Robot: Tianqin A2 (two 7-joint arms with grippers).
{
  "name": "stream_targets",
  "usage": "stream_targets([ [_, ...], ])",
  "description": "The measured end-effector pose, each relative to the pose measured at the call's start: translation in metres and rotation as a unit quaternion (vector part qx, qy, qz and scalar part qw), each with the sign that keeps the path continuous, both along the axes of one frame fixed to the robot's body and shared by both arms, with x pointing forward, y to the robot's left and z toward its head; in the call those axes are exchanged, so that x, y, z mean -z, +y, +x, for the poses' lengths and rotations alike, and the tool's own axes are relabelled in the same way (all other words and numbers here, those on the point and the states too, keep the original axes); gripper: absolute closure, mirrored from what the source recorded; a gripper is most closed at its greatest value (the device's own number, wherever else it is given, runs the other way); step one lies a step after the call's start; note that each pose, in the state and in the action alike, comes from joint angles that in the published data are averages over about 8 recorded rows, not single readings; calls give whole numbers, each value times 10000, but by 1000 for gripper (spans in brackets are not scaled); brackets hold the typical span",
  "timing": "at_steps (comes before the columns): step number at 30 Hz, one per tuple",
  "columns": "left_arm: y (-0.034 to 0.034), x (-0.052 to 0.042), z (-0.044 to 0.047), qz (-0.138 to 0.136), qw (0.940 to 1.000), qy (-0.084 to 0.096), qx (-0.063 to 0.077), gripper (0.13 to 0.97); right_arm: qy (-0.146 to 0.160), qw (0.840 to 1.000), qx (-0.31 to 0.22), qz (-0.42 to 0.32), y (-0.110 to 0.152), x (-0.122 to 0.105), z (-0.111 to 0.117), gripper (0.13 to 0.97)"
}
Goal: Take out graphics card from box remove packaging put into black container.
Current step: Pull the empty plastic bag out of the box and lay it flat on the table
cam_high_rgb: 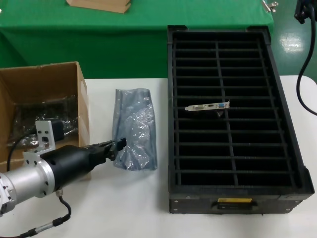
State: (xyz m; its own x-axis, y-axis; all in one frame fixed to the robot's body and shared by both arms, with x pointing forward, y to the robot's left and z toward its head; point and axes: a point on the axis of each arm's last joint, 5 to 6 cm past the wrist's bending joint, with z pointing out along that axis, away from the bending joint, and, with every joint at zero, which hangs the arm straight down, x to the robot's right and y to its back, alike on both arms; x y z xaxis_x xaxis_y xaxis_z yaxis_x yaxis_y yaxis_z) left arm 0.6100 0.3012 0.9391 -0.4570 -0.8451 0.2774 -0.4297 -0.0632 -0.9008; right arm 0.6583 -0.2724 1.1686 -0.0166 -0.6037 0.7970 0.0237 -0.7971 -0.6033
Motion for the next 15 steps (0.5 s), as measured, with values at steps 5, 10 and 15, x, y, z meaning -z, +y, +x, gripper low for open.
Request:
stream_targets([
  [5, 13, 7, 25, 48, 9999, -54, -105, 954, -44, 10000, 21, -9, 1, -7, -22, 962],
  [10, 27, 12, 62, 98, 9997, -86, -216, 935, -94, 9999, 38, -16, 8, -19, -46, 962],
  [15, 18, 23, 104, 136, 9995, -93, -269, 904, -128, 9999, 47, -24, 15, -27, -79, 962],
])
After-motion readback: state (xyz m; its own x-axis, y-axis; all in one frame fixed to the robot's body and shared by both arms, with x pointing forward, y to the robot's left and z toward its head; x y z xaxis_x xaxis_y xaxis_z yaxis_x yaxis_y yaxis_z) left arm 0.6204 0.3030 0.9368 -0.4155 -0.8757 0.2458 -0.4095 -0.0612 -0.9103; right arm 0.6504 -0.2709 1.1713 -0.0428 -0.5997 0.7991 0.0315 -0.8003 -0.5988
